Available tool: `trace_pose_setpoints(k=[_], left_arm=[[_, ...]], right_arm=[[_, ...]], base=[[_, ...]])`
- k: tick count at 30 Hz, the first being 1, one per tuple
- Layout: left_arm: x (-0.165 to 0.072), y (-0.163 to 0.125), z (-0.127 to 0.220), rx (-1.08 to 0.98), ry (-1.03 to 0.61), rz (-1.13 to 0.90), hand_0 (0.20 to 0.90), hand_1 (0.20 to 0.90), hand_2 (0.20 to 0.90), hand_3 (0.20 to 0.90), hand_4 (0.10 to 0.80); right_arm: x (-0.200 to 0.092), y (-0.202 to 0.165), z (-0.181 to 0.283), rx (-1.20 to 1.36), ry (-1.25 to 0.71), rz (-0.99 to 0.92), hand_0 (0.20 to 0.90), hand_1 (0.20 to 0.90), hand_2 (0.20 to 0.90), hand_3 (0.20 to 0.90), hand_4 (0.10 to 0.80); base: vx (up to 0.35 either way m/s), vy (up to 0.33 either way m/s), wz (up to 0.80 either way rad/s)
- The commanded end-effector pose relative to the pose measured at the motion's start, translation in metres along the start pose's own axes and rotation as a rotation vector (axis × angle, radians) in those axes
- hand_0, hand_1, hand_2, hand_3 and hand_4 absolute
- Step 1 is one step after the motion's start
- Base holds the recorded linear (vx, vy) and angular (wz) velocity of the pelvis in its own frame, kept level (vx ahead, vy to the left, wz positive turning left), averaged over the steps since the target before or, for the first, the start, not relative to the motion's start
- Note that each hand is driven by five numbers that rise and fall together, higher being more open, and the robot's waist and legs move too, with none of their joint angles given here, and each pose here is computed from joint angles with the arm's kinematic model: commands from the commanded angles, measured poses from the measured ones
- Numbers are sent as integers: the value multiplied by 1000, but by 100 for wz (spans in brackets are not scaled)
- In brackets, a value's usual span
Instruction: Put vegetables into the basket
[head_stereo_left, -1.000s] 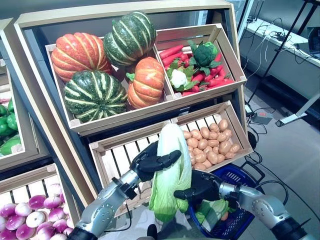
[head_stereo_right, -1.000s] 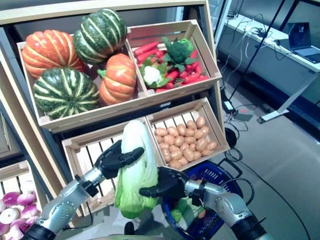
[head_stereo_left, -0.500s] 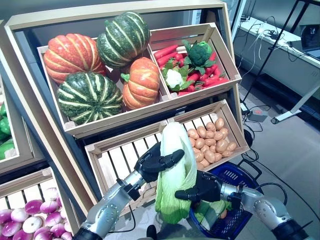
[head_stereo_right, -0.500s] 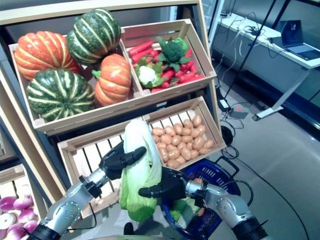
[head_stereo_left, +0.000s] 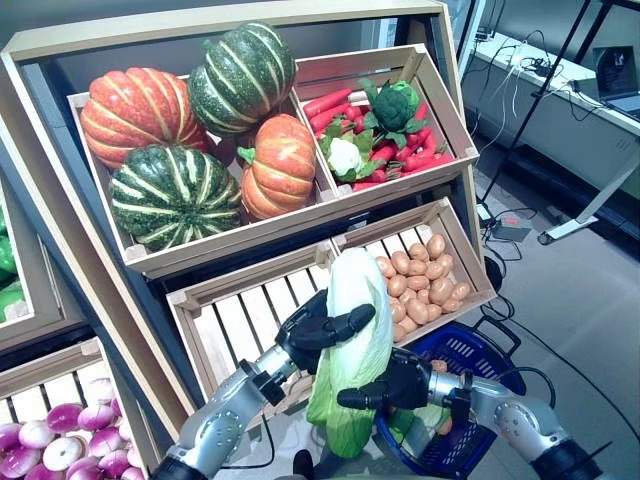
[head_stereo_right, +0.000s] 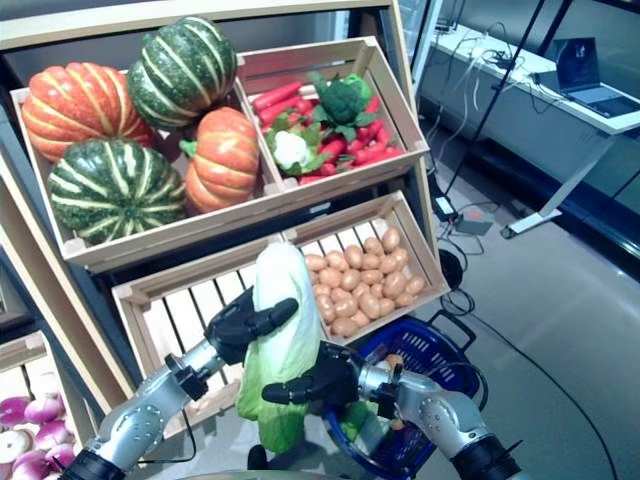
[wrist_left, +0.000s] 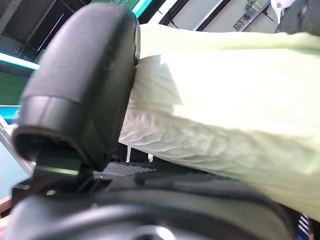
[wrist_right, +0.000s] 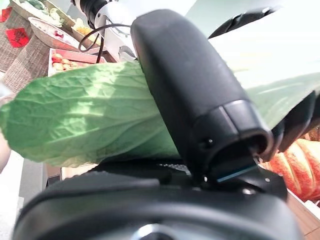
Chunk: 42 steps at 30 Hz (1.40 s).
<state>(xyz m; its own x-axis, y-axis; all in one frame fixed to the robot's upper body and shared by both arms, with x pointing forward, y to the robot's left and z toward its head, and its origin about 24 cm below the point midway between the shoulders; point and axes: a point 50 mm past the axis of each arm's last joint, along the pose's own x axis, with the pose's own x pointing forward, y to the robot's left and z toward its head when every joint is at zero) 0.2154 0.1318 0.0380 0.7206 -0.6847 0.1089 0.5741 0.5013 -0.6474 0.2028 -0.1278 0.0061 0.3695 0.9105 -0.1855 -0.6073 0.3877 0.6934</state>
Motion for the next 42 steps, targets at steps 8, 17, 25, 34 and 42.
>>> trace_pose_setpoints(k=[8,17,25,34,42], left_arm=[[40,-39,28,24,-168,-304,300,300,300,300,400],[33,-31,36,100,-176,-234,900,900,900,900,800],[26,-27,44,152,-195,-201,900,900,900,900,800],[16,-23,55,201,-212,-181,900,900,900,900,800],[11,-20,59,226,-230,-135,900,900,900,900,800]], right_arm=[[39,41,33,-52,-123,320,300,300,300,300,400],[26,27,36,-24,-181,204,300,300,300,300,400],[4,10,38,-13,-264,46,300,300,300,300,400],[-37,-9,51,-15,-434,-148,300,300,300,300,400],[-62,-18,57,-27,-568,-260,300,300,300,300,400]], base=[[0,0,0],[0,0,0],[0,0,0],[-7,-4,0],[-5,-1,-8]])
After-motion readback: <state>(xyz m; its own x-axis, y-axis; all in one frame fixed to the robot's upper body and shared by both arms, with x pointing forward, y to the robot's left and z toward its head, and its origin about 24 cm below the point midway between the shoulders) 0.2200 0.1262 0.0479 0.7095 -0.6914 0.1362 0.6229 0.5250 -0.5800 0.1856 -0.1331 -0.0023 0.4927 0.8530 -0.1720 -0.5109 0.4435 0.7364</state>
